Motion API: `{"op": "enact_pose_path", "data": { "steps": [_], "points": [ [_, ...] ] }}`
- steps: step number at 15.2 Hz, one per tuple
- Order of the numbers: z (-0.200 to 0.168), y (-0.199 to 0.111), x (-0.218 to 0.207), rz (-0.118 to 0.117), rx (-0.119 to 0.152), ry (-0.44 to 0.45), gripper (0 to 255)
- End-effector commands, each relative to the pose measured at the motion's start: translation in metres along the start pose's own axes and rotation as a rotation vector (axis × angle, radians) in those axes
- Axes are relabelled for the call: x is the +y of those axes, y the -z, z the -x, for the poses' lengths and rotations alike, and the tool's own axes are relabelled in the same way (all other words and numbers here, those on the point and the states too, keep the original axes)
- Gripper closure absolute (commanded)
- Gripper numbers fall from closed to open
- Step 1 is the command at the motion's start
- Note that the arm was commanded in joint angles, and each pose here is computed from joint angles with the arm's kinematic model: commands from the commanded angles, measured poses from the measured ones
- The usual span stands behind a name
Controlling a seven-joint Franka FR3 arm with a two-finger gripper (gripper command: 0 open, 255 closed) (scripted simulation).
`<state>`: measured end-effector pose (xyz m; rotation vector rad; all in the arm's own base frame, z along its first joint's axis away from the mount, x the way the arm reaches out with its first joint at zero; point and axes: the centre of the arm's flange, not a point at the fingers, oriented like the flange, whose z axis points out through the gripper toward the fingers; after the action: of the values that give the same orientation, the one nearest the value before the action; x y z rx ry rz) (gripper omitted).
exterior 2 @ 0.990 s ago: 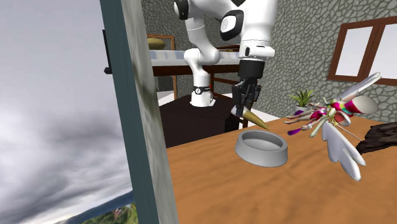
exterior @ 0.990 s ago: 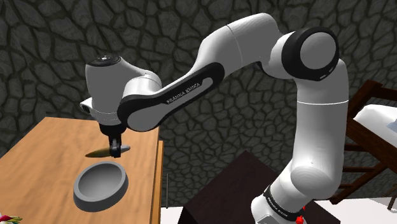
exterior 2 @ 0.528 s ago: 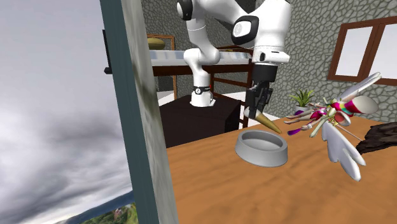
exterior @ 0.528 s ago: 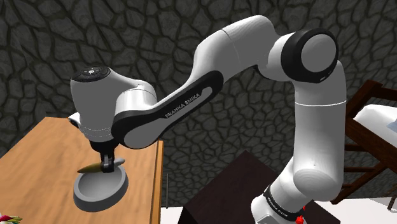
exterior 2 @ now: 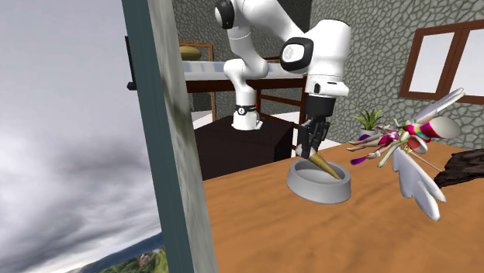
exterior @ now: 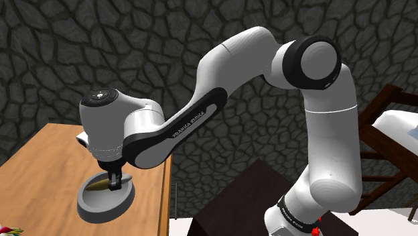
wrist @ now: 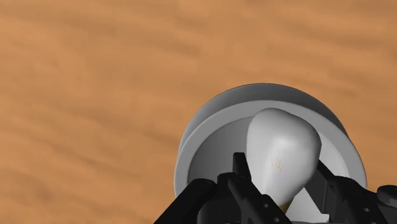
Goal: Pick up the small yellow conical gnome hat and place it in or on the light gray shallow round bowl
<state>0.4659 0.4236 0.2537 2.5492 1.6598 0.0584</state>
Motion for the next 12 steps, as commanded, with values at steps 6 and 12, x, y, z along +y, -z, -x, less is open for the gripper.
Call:
{"op": "enact_pose_path", "data": {
  "steps": [6, 12],
  "points": [
    [-0.002, -0.021, -0.002, 0.0, 0.0, 0.0, 255],
    [-0.002, -0.021, -0.003, 0.0, 0.0, 0.0, 0]
  ]
}}
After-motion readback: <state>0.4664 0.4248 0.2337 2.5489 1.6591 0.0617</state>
